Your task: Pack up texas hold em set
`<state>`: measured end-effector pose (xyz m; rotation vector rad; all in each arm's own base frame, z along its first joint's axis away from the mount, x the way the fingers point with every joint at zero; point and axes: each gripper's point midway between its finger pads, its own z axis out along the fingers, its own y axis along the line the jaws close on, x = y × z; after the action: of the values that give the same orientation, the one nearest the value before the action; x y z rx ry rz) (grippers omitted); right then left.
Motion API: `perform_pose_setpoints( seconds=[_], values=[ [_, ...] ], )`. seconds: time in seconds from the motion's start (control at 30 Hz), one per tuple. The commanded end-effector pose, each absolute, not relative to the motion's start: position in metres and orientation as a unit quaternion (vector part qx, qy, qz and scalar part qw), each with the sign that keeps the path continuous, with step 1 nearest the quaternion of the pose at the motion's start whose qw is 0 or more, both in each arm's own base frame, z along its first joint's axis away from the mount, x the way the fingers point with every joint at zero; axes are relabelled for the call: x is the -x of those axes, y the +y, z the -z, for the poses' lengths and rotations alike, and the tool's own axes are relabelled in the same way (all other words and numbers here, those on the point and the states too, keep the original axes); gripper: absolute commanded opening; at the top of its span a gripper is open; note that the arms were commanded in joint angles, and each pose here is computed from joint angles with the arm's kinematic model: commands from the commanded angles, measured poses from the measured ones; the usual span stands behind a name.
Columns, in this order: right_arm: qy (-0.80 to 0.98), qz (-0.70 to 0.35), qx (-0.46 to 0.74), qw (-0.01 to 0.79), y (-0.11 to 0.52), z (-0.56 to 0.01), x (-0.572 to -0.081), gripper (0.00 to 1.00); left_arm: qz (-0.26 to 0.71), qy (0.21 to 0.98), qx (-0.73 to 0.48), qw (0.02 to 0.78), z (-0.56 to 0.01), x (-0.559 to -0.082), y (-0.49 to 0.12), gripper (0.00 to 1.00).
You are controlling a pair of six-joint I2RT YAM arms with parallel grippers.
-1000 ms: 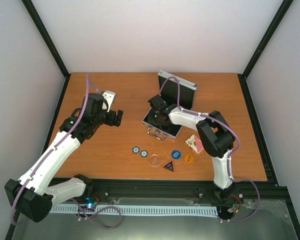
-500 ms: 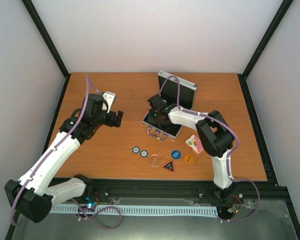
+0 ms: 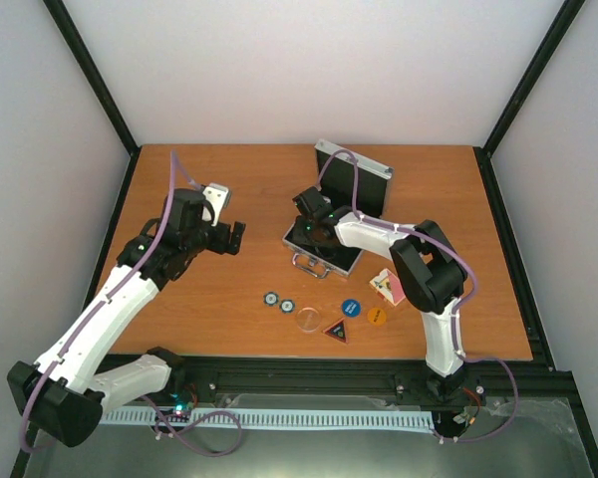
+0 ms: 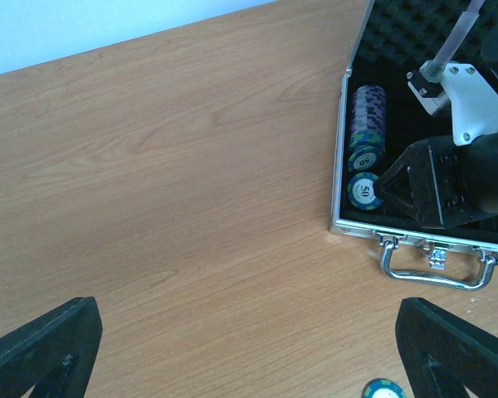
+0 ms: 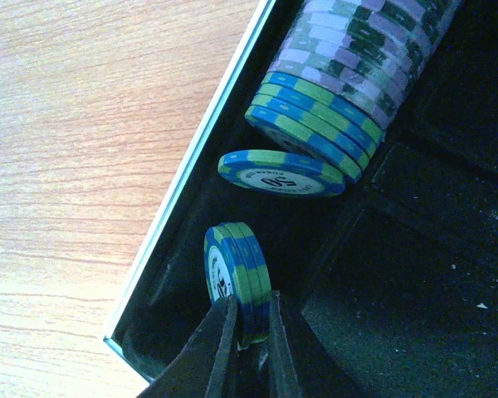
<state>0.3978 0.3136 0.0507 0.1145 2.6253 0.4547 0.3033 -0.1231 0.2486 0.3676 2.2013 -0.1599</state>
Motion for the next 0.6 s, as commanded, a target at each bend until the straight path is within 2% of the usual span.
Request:
perform_pose_setpoints(
  seconds=[0.0, 0.57],
  values=[
    [0.954, -0.161, -0.049, 0.250, 0.310, -0.056, -0.400, 0.04, 0.065, 0.880, -0.147, 0.447, -0.254, -0.301, -0.121, 1.00],
    [0.951, -0.142, -0.016, 0.274, 0.298, -0.070, -0.395, 0.03, 0.074, 0.880, -0.141, 0.448, -0.252, -0.303, -0.123, 1.00]
  ],
)
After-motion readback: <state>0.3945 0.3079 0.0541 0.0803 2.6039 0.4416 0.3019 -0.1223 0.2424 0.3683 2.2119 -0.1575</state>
